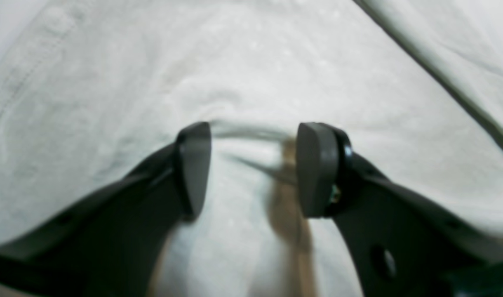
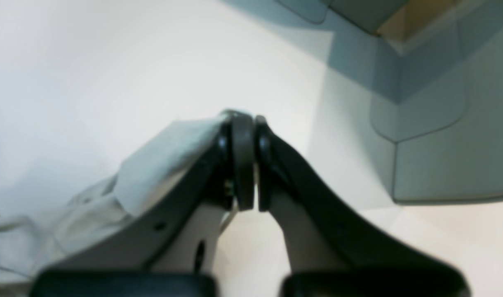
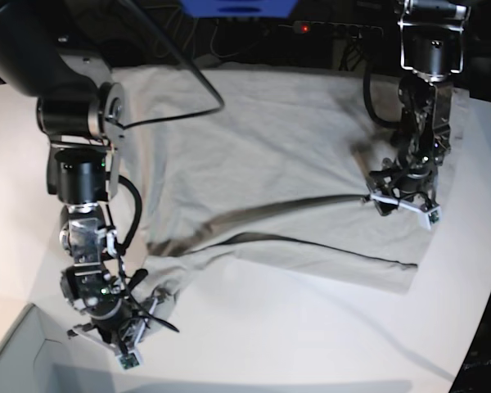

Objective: Layout the t-shirt on the table in an organized manner, then fold the t-shirt properly
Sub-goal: 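Pull the grasped fabric with the right gripper toward the sleeve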

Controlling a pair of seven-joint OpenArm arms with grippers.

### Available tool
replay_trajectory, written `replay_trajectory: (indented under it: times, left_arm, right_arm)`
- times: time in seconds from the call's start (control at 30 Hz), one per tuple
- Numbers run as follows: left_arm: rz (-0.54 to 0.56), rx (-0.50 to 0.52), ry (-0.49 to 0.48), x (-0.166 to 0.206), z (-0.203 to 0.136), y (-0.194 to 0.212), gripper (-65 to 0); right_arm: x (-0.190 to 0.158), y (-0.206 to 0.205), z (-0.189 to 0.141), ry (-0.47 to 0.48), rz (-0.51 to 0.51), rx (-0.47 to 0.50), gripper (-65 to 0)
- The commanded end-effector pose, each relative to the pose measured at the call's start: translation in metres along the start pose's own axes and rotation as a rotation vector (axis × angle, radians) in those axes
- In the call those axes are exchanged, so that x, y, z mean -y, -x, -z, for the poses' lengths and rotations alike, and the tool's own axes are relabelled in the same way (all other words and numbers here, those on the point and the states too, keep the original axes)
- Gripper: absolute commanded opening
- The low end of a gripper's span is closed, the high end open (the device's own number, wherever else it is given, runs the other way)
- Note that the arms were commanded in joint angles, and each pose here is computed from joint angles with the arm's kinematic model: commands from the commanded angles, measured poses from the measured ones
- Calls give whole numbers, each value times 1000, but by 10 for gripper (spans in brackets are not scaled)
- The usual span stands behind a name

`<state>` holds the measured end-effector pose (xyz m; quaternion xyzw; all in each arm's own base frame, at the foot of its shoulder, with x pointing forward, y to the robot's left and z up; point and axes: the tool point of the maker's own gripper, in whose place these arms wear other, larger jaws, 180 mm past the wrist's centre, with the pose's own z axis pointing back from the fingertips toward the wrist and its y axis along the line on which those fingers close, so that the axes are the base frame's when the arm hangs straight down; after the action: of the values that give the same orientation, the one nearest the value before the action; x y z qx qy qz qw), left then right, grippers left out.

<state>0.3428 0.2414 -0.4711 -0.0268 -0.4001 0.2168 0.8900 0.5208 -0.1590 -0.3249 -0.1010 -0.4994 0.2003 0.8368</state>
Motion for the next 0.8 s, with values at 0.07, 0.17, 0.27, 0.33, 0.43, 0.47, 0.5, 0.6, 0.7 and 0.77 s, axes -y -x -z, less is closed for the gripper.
replay_trajectory:
  times: [0.07, 0.17, 0.27, 0.33, 0.43, 0.47, 0.5, 0.6, 0.7, 0.77]
  left_arm:
    - [-6, -59, -20, -6, -1, 13, -321]
    - [-5, -57, -21, -7, -1, 12, -321]
    - [-3, -56, -22, -7, -1, 12, -321]
    - [-5, -56, -21, -8, -1, 11, -321]
    - [-9, -46, -10, -4, -3, 6, -321]
    - [-8, -33, -2, -1, -4, 1, -321]
    - [-5, -6, 13, 6, -6, -9, -321]
    - [5, 65, 59, 23, -17, -33, -321]
    - [8, 126, 89, 35, -24, -55, -321]
    - [10, 150, 94, 40, -22, -68, -321]
  right_arm:
    - [20, -31, -2, 45, 11, 77, -650]
    - [19, -33, -2, 44, 11, 79, -596]
    - [22, -35, -6, 53, 6, 92, -445]
    - [23, -30, -13, 67, -5, 101, -352]
    - [27, -34, -30, 102, -21, 147, -294]
    - [27, -34, -36, 112, -27, 157, -297]
    - [28, -32, -44, 124, -33, 165, -300]
    - [18, -9, -64, 134, -48, 142, -298]
    - [-5, 32, -82, 108, -53, 79, -298]
    - [-30, 56, -92, 69, -39, 43, -298]
